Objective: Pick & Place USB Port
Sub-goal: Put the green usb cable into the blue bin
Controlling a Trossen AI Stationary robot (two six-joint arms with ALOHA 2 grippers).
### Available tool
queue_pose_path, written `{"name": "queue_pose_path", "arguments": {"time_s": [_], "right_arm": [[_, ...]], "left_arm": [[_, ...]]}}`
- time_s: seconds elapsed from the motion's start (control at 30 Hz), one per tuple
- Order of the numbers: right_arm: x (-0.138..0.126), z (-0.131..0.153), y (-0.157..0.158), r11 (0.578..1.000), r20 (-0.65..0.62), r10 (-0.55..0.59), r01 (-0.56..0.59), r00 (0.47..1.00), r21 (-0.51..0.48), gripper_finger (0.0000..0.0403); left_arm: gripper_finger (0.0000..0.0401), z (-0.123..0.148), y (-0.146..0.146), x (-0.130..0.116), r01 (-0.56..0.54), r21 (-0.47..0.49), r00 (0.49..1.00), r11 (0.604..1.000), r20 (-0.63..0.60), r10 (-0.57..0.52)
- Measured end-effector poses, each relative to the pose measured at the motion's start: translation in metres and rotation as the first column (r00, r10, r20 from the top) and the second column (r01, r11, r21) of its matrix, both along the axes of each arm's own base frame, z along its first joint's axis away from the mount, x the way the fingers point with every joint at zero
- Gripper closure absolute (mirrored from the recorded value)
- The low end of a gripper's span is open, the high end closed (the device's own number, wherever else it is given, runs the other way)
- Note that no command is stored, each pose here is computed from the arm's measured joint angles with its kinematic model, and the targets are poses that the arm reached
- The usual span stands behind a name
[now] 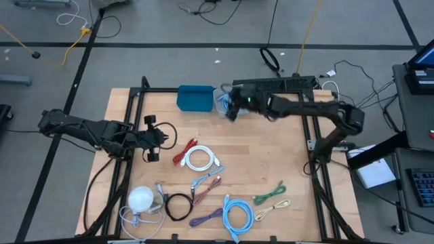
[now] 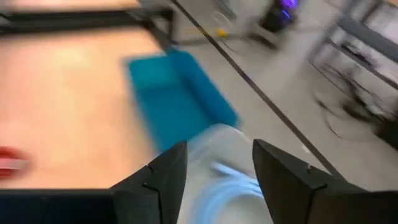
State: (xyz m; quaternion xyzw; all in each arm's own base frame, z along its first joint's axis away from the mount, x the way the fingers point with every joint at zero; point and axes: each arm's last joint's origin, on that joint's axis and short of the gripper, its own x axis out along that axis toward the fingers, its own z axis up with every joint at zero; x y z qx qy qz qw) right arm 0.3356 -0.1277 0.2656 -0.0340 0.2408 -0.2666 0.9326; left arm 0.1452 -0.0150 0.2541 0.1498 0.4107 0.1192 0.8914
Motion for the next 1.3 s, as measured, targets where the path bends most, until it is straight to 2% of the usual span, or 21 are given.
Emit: {"name": "queue_pose_path", "arguments": {"time_s": [0.17, 0.3, 0.43, 0.53, 0.67, 0.93, 1.03, 1.13, 1.3], "right_arm": [[0.009, 0.006, 0.079, 0.987, -0.035, 0.161, -0.16, 0.986, 0.028, 0.0217], [0.005, -0.003, 0.135, 0.986, -0.131, 0.165, -0.167, 0.978, -0.003, 0.021], [-0.003, -0.007, 0.174, 0.991, -0.152, 0.127, -0.132, 0.98, -0.029, 0.0207], [-0.01, -0.013, 0.196, 0.991, -0.141, 0.125, -0.13, 0.982, -0.026, 0.0207], [-0.019, -0.022, 0.217, 0.987, -0.127, 0.158, -0.156, 0.979, 0.027, 0.0206], [-0.037, -0.061, 0.223, 0.982, -0.11, 0.126, -0.108, 0.986, 0.155, 0.0208], [-0.045, -0.079, 0.224, 0.94, -0.136, 0.193, -0.143, 0.972, 0.31, 0.0208], [-0.057, -0.096, 0.227, 0.866, -0.183, 0.266, -0.152, 0.947, 0.476, 0.0208], [-0.07, -0.101, 0.254, 0.755, -0.182, 0.383, -0.193, 0.905, 0.627, 0.0207]], "left_arm": [[0.0371, 0.0, 0.0, 0.0, 0.0, 0.0, 1.0, 1.0, 0.0, 0.0], [0.0371, 0.0, 0.0, 0.0, 0.0, -0.006, 1.0, 1.0, 0.001, 0.0], [0.0371, 0.0, -0.001, 0.001, 0.015, -0.043, 1.0, 0.999, 0.013, -0.014], [0.0371, 0.002, -0.002, 0.003, 0.009, -0.1, 0.999, 0.995, 0.05, -0.004], [0.0371, 0.005, -0.005, 0.008, 0.01, -0.184, 0.993, 0.983, 0.115, 0.012], [0.0371, 0.003, -0.017, 0.025, 0.134, -0.26, 0.984, 0.956, 0.151, -0.097], [0.0371, -0.003, -0.023, 0.034, 0.157, -0.252, 0.983, 0.955, 0.133, -0.127], [0.0371, -0.012, -0.029, 0.045, 0.183, -0.229, 0.982, 0.956, 0.093, -0.166], [0.0371, -0.03, -0.036, 0.063, 0.225, -0.179, 0.974, 0.958, 0.019, -0.225]]}}
